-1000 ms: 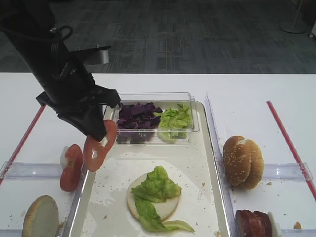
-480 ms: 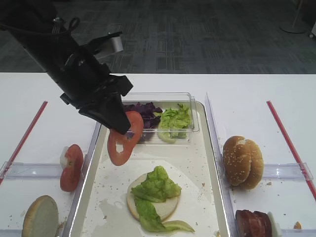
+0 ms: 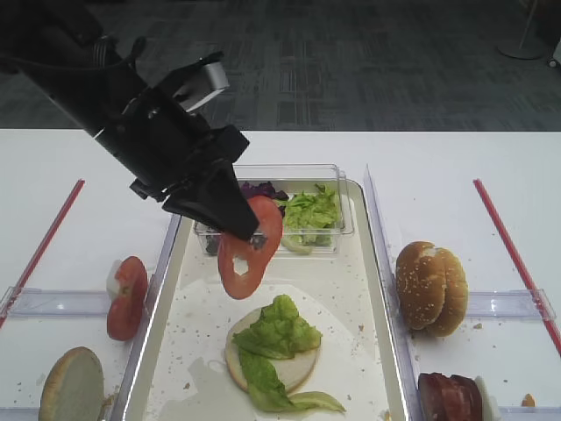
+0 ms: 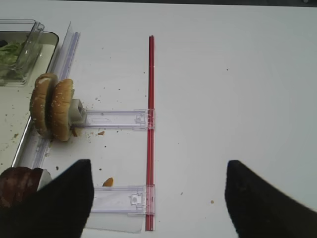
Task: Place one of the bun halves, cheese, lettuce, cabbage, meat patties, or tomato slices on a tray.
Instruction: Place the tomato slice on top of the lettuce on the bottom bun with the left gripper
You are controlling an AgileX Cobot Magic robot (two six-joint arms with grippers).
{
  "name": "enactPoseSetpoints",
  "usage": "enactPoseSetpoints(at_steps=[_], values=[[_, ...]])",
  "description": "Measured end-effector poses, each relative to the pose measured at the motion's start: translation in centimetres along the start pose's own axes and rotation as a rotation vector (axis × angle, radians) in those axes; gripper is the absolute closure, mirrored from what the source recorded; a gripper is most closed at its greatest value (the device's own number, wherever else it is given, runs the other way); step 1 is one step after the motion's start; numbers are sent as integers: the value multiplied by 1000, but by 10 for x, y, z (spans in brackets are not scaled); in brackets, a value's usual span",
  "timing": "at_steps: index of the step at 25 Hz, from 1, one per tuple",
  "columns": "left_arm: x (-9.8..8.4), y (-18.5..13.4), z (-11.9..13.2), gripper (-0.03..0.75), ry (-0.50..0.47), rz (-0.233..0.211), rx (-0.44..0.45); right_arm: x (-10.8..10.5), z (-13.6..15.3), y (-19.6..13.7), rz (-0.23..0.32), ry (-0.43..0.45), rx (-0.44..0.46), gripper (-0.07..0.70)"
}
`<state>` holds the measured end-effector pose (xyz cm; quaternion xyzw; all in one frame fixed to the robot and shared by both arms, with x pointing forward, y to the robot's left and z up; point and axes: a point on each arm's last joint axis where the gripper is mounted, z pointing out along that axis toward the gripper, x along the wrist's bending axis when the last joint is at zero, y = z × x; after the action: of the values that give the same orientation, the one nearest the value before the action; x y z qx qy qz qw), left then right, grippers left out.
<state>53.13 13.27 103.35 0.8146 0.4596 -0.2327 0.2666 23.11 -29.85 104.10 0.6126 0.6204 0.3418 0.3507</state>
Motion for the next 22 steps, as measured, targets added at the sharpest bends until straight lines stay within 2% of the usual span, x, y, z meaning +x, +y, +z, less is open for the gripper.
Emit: enactPoseSetpoints(at_steps=[10,17,22], values=[[5,-19,22,670,-130,-99,18,0,0,0,0,0,0,61],[8,-31,34,670,-199,-143,15,0,0,0,-2,0,0,61],[9,-41,44,671,-285,-171,-14,0,0,0,-2,0,0,61]])
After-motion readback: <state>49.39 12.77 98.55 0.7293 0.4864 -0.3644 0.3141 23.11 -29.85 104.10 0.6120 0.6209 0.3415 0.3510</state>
